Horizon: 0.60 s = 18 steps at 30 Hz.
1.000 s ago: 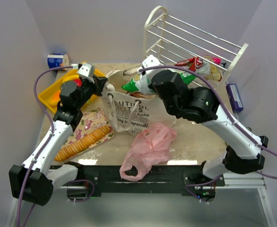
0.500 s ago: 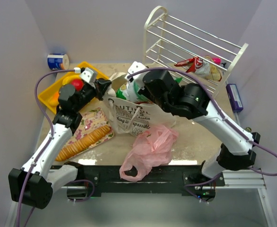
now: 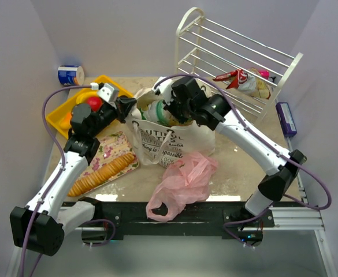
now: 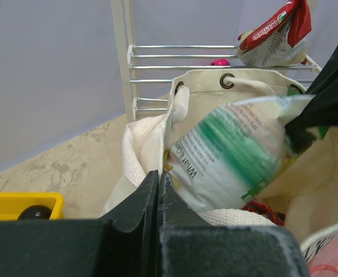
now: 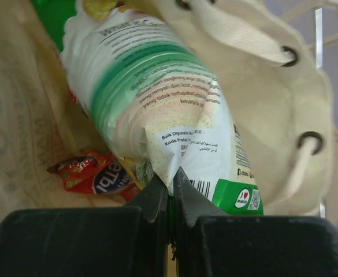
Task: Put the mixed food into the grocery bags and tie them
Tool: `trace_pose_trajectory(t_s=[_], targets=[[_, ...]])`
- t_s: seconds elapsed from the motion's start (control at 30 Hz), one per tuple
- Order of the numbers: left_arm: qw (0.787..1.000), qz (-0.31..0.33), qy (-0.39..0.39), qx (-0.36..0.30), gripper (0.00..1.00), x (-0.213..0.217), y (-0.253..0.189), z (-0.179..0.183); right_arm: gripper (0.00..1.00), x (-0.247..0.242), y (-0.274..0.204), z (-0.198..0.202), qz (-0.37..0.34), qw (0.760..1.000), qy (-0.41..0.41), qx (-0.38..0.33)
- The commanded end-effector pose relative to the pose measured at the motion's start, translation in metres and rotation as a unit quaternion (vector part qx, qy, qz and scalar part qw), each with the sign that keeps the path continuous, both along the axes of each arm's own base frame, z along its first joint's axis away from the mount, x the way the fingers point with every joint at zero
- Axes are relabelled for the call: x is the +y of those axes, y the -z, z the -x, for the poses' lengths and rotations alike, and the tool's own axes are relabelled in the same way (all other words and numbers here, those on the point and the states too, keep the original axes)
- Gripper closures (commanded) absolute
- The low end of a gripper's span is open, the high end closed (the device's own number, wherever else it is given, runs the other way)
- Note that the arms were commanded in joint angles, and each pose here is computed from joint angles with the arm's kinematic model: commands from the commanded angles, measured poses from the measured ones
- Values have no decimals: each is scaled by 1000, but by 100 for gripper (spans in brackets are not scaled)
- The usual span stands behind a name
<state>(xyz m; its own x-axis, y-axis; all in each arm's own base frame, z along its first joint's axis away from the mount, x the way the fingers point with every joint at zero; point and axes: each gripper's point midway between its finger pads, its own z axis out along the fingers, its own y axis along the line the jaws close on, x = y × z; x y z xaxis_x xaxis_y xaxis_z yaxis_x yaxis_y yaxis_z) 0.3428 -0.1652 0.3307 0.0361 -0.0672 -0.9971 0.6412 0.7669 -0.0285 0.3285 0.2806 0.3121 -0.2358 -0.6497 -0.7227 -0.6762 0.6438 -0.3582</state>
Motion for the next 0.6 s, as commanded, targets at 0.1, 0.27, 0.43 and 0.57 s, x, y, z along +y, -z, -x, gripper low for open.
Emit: trace_pose_trajectory(t_s=[0.1, 0.27, 0.43, 0.57], targets=[[997, 15, 19, -77, 100, -6, -37, 12, 100, 36, 125, 31, 3, 983, -25, 184], [997, 16, -35, -70, 100, 10, -37, 2, 100, 1, 187, 48, 57, 965, 51, 249], [995, 21, -82, -55, 100, 23, -34, -7, 100, -40, 204, 66, 83, 951, 124, 272], [994, 22, -91, -52, 100, 26, -35, -9, 100, -46, 189, 68, 61, 952, 144, 261]])
